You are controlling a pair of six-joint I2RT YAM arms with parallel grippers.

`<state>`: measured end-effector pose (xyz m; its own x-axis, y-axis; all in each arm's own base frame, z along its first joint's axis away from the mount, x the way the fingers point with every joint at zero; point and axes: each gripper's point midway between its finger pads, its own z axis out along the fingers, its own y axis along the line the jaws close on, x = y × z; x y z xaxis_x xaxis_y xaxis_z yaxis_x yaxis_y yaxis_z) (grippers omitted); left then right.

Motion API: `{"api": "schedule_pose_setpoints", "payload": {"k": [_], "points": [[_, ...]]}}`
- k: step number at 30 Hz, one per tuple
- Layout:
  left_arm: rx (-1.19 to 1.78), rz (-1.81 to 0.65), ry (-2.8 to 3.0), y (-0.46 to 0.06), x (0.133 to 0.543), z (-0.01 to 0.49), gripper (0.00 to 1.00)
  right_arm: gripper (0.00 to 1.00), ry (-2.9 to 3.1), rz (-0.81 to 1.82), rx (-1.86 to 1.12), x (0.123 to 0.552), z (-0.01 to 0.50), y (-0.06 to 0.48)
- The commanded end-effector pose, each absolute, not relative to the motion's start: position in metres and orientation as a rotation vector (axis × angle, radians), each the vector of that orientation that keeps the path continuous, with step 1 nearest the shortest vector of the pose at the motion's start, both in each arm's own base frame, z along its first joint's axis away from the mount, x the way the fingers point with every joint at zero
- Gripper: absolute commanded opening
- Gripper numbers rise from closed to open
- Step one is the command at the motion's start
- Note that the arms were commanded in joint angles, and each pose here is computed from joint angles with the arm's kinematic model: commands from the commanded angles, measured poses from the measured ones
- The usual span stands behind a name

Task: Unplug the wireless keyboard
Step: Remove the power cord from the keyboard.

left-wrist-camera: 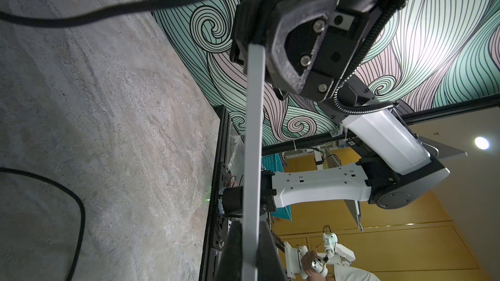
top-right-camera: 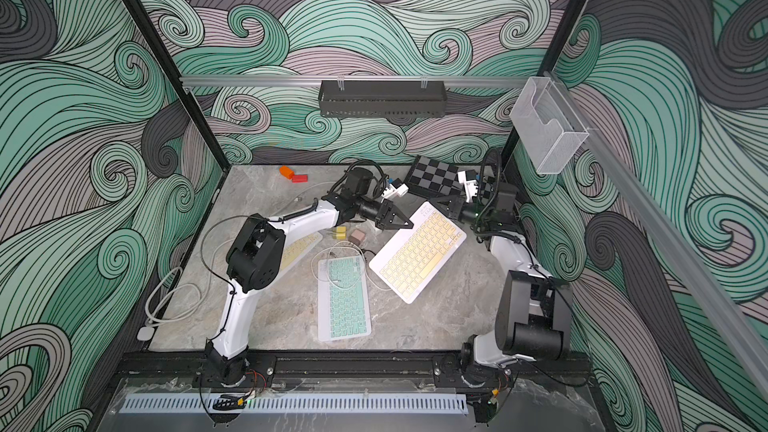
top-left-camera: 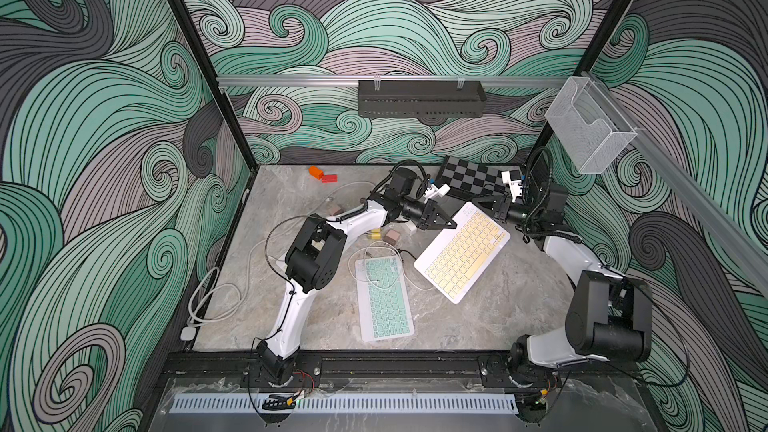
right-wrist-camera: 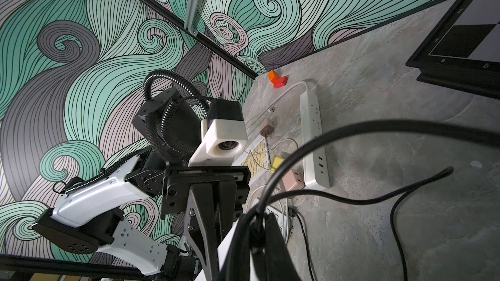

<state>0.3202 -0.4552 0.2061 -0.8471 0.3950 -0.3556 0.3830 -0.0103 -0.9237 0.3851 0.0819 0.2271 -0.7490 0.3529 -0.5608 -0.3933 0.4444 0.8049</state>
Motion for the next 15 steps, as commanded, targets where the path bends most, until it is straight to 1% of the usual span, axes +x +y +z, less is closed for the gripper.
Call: {"api": "schedule_pose_setpoints", "payload": {"k": [1, 6, 15], "points": [[-0.984, 2.108, -2.118, -0.453, 0.302, 0.242, 0.0, 0.0, 1.966, 1.338, -0.062, 0.394, 0.236, 0.083], [-0.976, 2.099, -2.124, -0.45, 0.299, 0.237, 0.0, 0.0, 1.939, 1.306, -0.002, 0.401, 0.242, 0.077], [-0.935, 2.094, -2.171, -0.447, 0.29, 0.226, 0.0, 0.0, 1.775, 1.216, 0.216, 0.42, 0.27, 0.038]]}}
